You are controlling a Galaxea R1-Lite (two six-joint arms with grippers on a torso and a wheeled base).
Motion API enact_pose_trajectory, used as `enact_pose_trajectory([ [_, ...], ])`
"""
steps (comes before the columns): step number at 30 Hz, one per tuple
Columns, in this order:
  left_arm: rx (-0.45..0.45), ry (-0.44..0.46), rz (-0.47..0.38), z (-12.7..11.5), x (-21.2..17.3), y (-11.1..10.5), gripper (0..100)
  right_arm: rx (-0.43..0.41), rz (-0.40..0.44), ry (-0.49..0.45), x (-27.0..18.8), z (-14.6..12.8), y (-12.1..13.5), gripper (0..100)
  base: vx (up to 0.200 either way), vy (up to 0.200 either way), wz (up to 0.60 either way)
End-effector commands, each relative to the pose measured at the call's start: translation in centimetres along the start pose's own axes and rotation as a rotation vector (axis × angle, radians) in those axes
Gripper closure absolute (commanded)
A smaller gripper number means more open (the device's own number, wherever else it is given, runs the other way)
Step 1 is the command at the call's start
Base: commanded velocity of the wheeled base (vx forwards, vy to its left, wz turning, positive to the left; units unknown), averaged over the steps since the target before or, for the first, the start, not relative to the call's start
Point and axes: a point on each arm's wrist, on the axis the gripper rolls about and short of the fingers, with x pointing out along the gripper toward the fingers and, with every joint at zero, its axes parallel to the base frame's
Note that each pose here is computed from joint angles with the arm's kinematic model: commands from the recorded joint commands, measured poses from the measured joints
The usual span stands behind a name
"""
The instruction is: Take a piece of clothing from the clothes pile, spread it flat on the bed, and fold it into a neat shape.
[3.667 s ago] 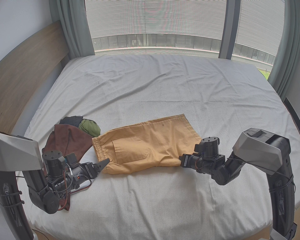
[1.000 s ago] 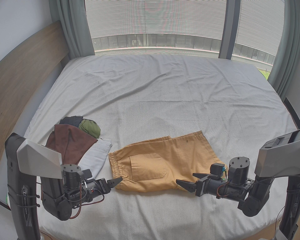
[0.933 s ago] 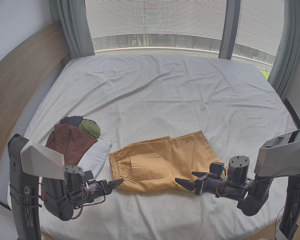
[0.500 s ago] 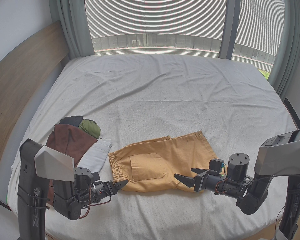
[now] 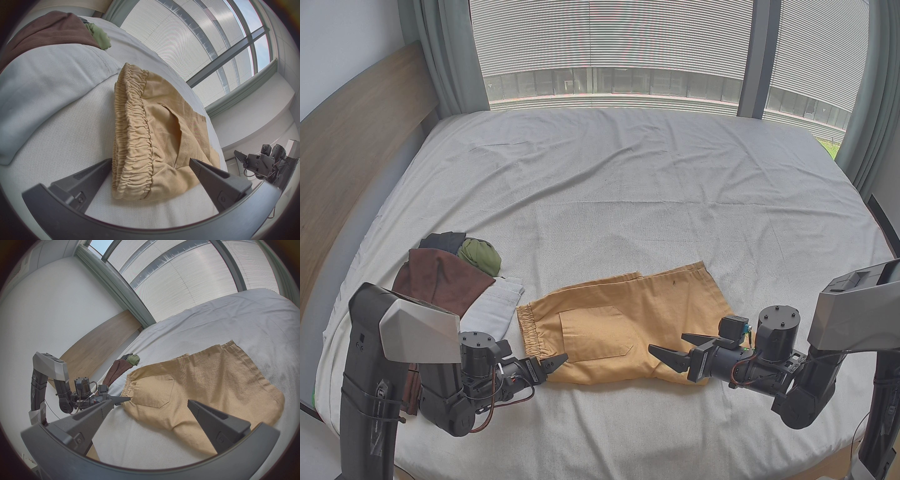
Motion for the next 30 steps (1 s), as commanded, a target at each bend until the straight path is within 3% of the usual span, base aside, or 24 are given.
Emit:
enact_pose_trajectory([
  [1, 0.003, -0.006, -0.007, 0.2, 0.3, -0.1, 0, 0.0, 0.002, 0.001, 0.0, -0.1, 0.0, 0, 0.0, 0.0, 0.0],
  [11, -0.064, -0.052, -0.044, 1.3, 1.7, -0.6, 0, 0.0, 0.002, 0.001, 0.0, -0.1, 0.0, 0, 0.0, 0.0, 0.0],
  [22, -0.07, -0.055, -0.047, 1.4, 1.7, -0.6, 0, 0.001, 0.001, -0.001, 0.1, 0.0, 0.0, 0, 0.0, 0.0, 0.0],
  [23, -0.07, -0.055, -0.047, 1.4, 1.7, -0.6, 100, 0.001, 0.001, -0.001, 0.0, 0.0, 0.0, 0, 0.0, 0.0, 0.0],
  [30, -0.077, -0.105, -0.023, 2.1, 1.0, -0.7, 100, 0.001, 0.002, 0.004, 0.1, -0.2, 0.1, 0, 0.0, 0.0, 0.0],
])
